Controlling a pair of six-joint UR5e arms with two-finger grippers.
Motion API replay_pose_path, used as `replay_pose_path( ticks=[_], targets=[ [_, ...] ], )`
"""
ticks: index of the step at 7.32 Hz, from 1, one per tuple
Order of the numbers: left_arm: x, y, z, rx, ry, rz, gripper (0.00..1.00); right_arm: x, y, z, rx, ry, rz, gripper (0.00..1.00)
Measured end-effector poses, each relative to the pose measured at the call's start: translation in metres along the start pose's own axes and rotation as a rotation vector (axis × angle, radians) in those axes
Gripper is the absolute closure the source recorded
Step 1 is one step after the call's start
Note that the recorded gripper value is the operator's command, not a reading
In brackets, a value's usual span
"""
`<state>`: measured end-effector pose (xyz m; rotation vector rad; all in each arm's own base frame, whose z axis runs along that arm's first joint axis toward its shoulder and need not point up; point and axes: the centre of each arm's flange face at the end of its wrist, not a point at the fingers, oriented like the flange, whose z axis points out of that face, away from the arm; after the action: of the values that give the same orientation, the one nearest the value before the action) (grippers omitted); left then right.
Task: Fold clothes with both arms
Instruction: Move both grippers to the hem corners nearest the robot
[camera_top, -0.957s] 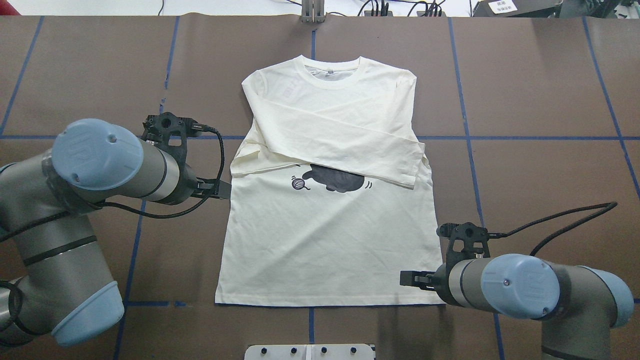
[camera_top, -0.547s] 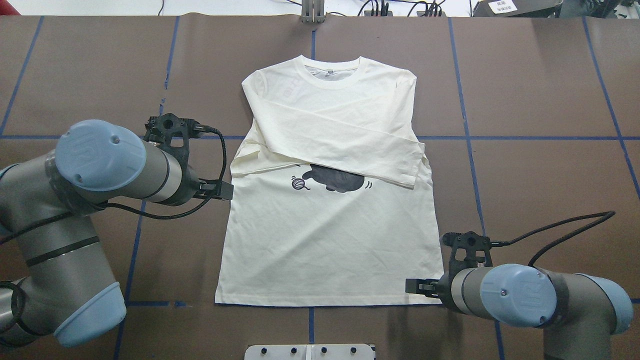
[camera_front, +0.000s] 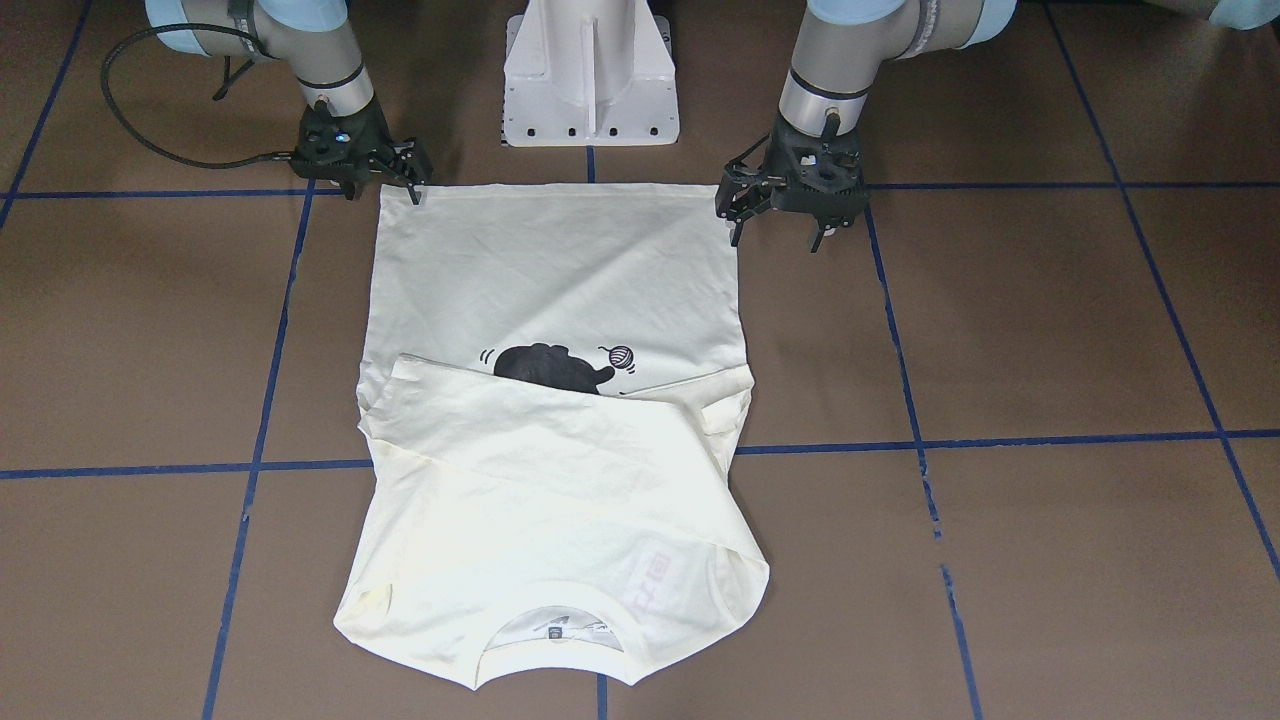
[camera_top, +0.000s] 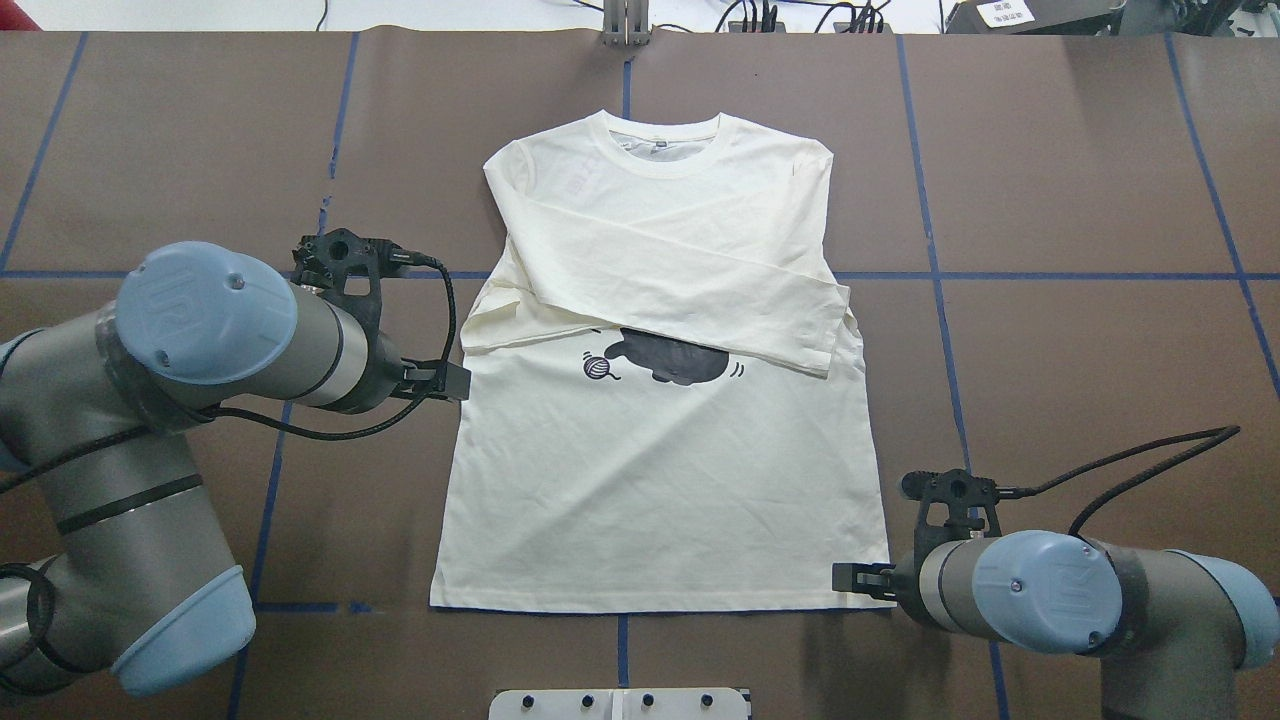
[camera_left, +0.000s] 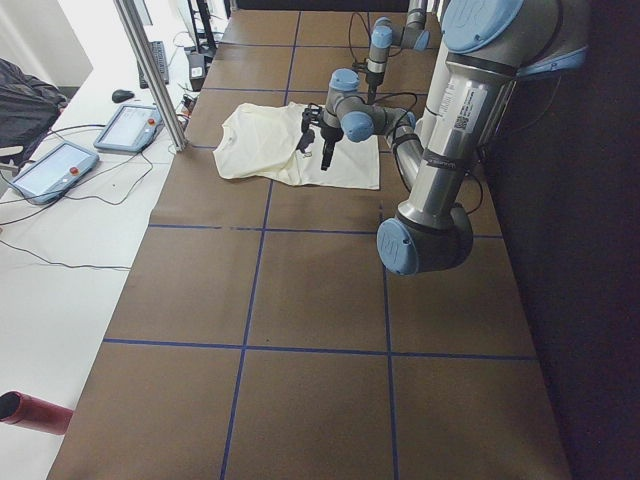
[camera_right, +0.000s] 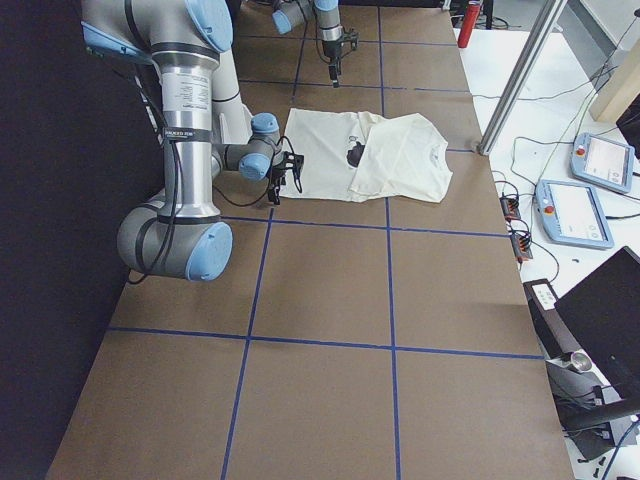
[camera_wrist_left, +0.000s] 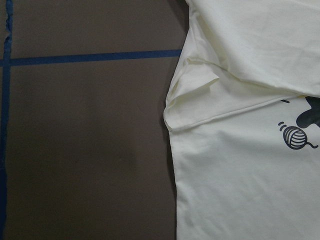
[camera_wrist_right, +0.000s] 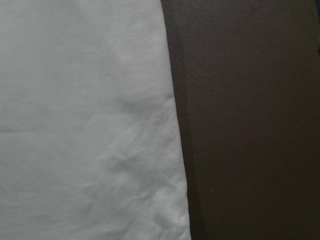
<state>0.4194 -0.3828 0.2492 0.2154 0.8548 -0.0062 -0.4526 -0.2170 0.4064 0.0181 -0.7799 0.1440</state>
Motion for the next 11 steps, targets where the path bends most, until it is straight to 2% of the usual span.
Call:
replay_pose_path(
  ticks=[1, 2, 3, 6, 9, 11],
  targets=[
    [0.000, 0.000, 0.000, 0.000, 0.000, 0.000, 0.00, 0.000, 0.001, 0.000, -0.006, 0.000, 0.000, 0.68],
    [0.000, 0.000, 0.001, 0.000, -0.001, 0.000, 0.00, 0.000, 0.001, 0.001, -0.010, 0.000, -0.001, 0.86],
    [0.000, 0.000, 0.001, 0.000, -0.001, 0.000, 0.00, 0.000, 0.002, 0.000, -0.015, 0.000, -0.001, 1.00],
    [0.002, -0.001, -0.001, 0.002, 0.003, 0.000, 0.00, -0.004, 0.005, -0.006, -0.045, -0.016, -0.002, 1.00],
    [0.002, 0.000, 0.000, 0.000, 0.004, -0.017, 0.00, -0.011, 0.004, -0.018, -0.046, -0.044, 0.006, 1.00],
    [-0.009, 0.018, 0.018, -0.031, -0.006, -0.138, 0.00, -0.015, -0.004, -0.031, -0.042, -0.070, 0.013, 1.00]
  ],
)
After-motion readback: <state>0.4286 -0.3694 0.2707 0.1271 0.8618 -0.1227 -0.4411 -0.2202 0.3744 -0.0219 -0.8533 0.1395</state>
